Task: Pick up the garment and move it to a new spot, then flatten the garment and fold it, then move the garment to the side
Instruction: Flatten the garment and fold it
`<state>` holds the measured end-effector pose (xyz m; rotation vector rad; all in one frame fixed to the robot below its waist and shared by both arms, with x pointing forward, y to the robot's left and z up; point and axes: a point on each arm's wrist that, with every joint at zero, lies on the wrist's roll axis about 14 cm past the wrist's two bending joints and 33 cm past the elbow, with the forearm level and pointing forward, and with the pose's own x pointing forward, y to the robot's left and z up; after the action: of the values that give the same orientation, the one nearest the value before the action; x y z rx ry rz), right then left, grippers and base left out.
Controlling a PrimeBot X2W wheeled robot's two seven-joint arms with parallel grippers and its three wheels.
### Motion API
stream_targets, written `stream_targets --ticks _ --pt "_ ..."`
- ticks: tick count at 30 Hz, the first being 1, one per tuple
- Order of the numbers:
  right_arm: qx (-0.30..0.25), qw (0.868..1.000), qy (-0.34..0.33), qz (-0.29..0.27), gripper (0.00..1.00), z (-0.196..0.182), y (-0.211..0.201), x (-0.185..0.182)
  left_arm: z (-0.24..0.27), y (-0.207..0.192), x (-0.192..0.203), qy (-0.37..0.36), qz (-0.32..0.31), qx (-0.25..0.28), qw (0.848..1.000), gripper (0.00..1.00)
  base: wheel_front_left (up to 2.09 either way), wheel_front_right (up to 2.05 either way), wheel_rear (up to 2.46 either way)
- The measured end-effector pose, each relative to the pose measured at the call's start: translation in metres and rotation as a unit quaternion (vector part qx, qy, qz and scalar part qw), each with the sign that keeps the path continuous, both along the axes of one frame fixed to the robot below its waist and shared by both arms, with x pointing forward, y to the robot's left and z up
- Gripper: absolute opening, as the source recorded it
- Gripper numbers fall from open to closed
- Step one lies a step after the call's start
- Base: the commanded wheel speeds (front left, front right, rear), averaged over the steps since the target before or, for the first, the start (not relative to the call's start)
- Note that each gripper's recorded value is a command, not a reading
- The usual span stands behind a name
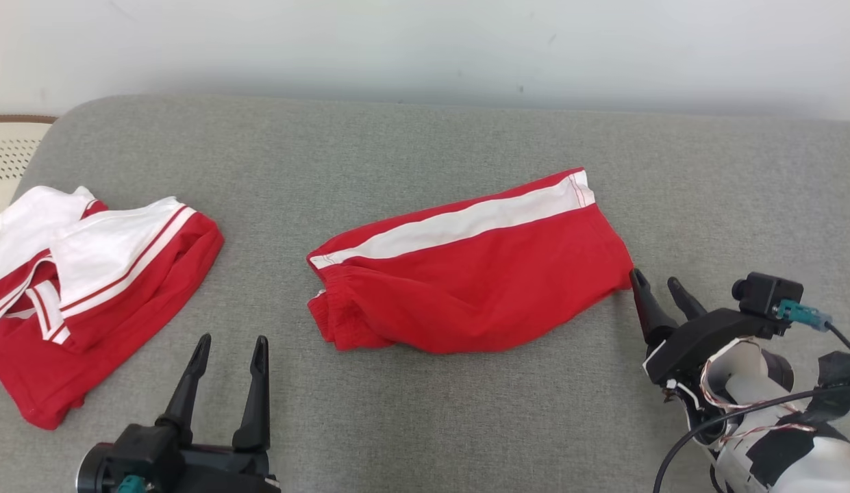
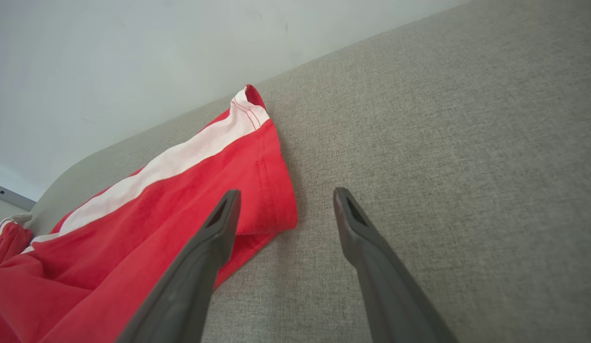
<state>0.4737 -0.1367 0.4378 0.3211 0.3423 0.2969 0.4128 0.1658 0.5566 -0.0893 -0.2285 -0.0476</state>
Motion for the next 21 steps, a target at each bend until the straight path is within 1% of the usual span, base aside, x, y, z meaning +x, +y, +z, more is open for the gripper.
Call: stream_targets --ticks 6,11,17,21 --pt "0.013 1.0 0.005 0.007 1.0 -0.003 0.014 0.0 -0.001 0.001 -0.007 0.0 0.003 0.009 1.0 1.0 0.0 0.0 0.0" --pt "0.005 1.0 0.029 0.005 1.0 -0.018 0.017 0.003 -0.002 0.003 -0.008 0.001 0.009 0.008 1.0 1.0 0.0 0.0 0.0" --pt "0.01 0.999 0.045 0.01 1.0 -0.023 0.033 0.014 -0.007 0.01 -0.009 0.008 0.019 0.005 1.0 1.0 0.0 0.0 0.0" --pt "0.003 0.998 0.057 0.013 1.0 -0.028 0.038 0.021 -0.01 0.014 -0.01 0.012 0.025 0.006 1.0 1.0 0.0 0.0 0.0"
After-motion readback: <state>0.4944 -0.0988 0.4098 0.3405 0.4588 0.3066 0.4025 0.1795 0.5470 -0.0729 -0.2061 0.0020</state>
